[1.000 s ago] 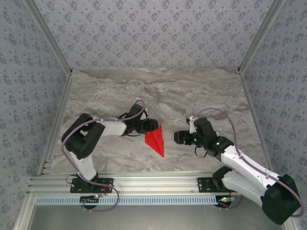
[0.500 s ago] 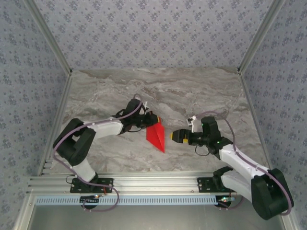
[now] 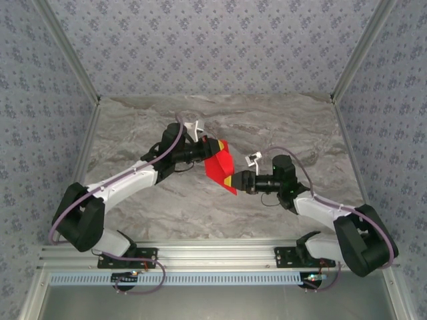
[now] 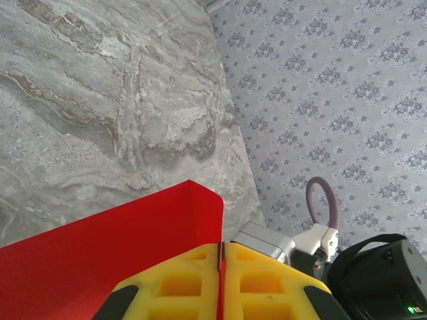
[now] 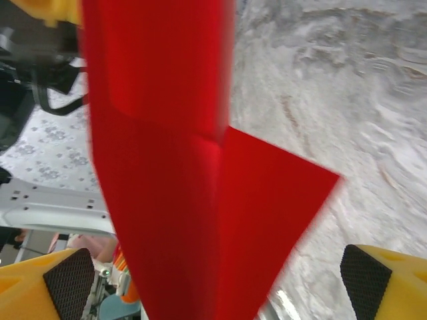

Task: Fold a paper plane with a square sheet of paper (fold left side to right side)
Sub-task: Turn over the paper at the center of the table.

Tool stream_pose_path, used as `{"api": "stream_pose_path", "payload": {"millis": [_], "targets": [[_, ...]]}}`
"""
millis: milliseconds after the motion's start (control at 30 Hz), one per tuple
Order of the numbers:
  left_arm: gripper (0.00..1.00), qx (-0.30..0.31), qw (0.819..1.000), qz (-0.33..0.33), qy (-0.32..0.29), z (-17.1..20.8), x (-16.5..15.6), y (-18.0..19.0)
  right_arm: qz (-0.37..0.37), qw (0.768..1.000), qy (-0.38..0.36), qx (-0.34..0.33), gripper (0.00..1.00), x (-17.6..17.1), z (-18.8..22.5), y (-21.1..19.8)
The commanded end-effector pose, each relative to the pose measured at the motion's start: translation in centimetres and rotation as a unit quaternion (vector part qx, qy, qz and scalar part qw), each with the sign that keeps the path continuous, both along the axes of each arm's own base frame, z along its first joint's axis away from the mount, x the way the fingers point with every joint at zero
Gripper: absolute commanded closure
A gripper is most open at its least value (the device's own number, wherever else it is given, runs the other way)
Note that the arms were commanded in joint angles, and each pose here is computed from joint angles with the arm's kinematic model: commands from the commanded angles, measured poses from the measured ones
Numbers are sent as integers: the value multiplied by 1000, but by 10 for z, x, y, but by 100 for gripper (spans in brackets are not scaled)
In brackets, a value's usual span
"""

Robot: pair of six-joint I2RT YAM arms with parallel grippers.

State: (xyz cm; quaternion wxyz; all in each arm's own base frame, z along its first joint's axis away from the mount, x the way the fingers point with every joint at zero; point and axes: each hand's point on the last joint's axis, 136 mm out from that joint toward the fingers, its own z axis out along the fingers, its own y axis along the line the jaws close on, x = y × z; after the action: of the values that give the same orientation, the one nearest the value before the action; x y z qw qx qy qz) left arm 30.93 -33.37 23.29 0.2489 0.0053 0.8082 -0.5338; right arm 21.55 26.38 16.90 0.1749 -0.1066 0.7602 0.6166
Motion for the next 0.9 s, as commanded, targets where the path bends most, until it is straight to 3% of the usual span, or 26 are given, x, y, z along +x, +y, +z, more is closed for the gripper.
{"api": "stream_pose_path", "payload": {"millis": [0, 167, 300, 400, 500, 567, 700, 800, 867], "targets": [[98, -35, 999, -15, -16, 29, -6, -3, 12, 998, -29, 46, 4, 4, 33, 12], [98, -44, 999, -24, -8, 25, -10, -5, 8, 997, -44, 63, 29, 8, 52, 16], [94, -49, 998, -28, -8, 25, -12, -4, -3, 998, -42, 52, 61, 11, 50, 15], [77, -26, 999, -20, -17, 22, -13, 6, -20, 998, -45, 26, 84, 13, 44, 10], [49, 25, 999, 2, -38, 18, -14, 26, -40, 996, -63, -41, 91, 12, 33, 2], [40, 69, 996, 26, -51, 12, -15, 46, -56, 990, -75, -107, 95, 10, 23, -9], [33, 156, 982, 83, -68, 0, -23, 91, -76, 949, -117, -284, 97, 6, 0, -39], [32, 204, 968, 123, -76, -6, -33, 123, -101, 883, -141, -437, 97, 8, -15, -67], [31, 224, 960, 149, -81, -9, -39, 141, -114, 818, -163, -540, 97, 11, -19, -86]]}}
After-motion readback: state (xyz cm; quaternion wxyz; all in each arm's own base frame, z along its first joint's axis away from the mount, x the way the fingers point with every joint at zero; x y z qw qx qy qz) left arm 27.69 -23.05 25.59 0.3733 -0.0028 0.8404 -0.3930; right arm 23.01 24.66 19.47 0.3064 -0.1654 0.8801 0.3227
